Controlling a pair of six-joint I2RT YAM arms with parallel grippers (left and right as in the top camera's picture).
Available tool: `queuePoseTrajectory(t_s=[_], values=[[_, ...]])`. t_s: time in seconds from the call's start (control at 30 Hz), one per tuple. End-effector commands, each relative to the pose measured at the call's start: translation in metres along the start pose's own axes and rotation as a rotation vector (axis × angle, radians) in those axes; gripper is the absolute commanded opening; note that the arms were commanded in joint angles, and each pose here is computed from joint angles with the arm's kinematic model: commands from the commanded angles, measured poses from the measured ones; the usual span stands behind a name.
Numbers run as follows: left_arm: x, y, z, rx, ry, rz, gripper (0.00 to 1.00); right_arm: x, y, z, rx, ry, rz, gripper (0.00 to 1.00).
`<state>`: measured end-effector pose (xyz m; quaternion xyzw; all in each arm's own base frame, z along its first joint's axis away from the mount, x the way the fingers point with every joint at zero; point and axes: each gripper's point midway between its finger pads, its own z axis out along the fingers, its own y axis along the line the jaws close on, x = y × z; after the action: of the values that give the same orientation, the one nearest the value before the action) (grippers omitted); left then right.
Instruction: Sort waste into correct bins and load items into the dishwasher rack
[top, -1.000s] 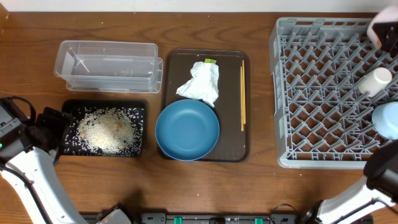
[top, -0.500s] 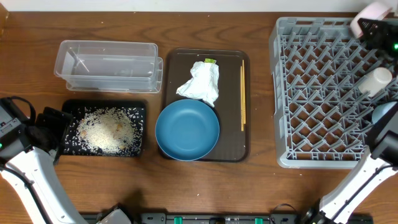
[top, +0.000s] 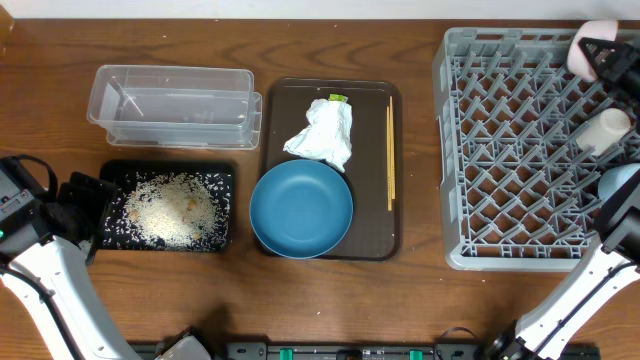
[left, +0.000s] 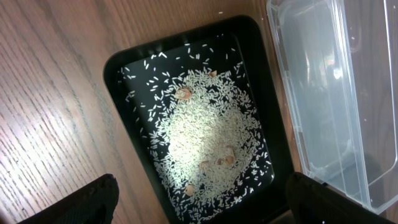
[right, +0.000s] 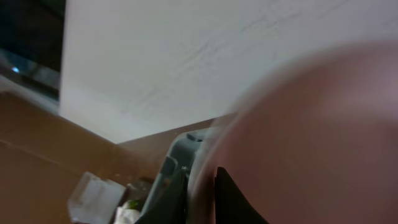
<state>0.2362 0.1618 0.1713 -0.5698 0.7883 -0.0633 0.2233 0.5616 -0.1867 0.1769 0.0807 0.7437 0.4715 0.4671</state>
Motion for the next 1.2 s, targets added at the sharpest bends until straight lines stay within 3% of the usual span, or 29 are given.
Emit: queuePoseTrajectory(t_s=[0.0,0.03,0.17,0.5,0.57,0.6,0.67,0.83,1.0,1.17], values=[[-0.004,-0.002,-0.004,0.007,-0.011,-0.011,0.89,0.002,0.001,-0.017,-0.052,0.018,0.076,0.25],[-0.004,-0.002,-0.004,0.007,-0.011,-0.011,0.89,0.0,0.004,-0.021,-0.062,0.019,0.072,0.3],[-0.004,-0.002,-0.004,0.007,-0.011,-0.01,0.89,-0.011,0.015,-0.035,-0.067,0.005,0.06,0.32],[-0.004,-0.002,-0.004,0.007,-0.011,-0.01,0.89,-0.043,0.072,-0.046,-0.06,-0.035,-0.041,0.28],[-0.004,-0.002,-0.004,0.007,-0.011,-0.01,0.89,-0.049,0.089,-0.042,-0.058,-0.042,-0.073,0.36],[-0.004,-0.002,-0.004,0.007,-0.011,-0.01,0.89,-0.051,0.096,-0.04,-0.056,-0.045,-0.086,0.45],[-0.004,-0.002,-0.004,0.007,-0.011,-0.011,0.89,-0.055,0.112,-0.034,-0.053,-0.053,-0.114,0.99],[-0.004,-0.002,-0.004,0.007,-0.011,-0.011,0.89,-0.055,0.13,-0.014,-0.002,-0.066,-0.098,0.99],[-0.004,-0.002,-0.004,0.007,-0.011,-0.011,0.89,-0.029,0.087,0.001,0.339,-0.06,0.018,0.99],[-0.004,-0.002,-0.004,0.007,-0.011,-0.011,0.89,0.0,0.049,-0.012,0.888,-0.002,-0.109,0.99]])
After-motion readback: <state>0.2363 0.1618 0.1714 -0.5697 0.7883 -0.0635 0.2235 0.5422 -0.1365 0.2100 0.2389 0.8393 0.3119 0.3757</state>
